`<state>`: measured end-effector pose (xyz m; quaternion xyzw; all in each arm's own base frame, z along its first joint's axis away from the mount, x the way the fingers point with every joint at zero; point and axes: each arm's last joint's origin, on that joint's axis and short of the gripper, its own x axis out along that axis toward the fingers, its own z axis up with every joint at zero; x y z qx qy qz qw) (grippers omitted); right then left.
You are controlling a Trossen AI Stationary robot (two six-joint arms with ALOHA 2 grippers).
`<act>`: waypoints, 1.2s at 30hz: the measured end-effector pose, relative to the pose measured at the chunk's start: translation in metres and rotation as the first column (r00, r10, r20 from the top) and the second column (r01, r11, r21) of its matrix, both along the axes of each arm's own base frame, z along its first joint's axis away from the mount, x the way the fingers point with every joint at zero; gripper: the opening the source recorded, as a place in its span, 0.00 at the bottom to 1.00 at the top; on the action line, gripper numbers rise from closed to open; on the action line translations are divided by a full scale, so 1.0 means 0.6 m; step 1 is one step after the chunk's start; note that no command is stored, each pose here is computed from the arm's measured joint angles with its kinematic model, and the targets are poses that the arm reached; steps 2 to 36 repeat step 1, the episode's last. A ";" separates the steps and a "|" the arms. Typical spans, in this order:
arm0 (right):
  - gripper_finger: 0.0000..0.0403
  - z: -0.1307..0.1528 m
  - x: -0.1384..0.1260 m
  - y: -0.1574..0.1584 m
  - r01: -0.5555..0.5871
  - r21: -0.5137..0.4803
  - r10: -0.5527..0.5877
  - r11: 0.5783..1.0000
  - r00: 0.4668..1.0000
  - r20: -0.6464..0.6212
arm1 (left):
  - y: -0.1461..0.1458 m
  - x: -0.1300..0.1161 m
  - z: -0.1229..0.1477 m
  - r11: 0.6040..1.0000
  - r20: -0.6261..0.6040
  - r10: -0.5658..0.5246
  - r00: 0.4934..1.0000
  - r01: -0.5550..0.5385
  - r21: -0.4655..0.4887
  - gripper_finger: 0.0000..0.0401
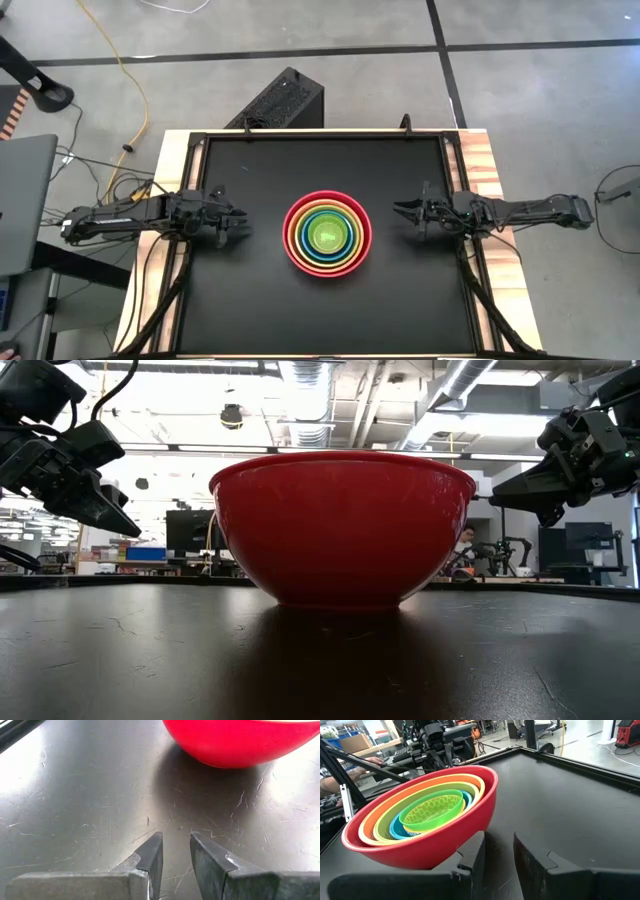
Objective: Nest bowls inside each other
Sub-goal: Return to Home Position
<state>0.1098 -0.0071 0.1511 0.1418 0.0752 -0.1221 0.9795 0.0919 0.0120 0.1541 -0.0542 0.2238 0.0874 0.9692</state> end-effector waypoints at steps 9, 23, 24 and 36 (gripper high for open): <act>0.30 0.000 0.000 0.000 0.000 0.000 0.000 1.000 1.000 0.000 | 0.000 0.000 0.000 1.000 0.000 0.000 1.000 0.000 0.000 0.22; 0.30 0.000 0.000 0.000 0.000 0.000 0.000 1.000 1.000 0.000 | 0.000 0.000 0.000 1.000 0.000 0.000 1.000 0.000 0.000 0.22; 0.30 0.000 0.000 0.000 0.000 0.000 0.000 1.000 1.000 0.000 | 0.000 0.000 0.000 1.000 0.000 0.000 1.000 0.000 0.000 0.22; 0.30 0.000 0.000 0.000 0.000 0.000 0.000 1.000 1.000 0.000 | 0.000 0.000 0.000 1.000 0.000 0.000 1.000 0.000 0.000 0.22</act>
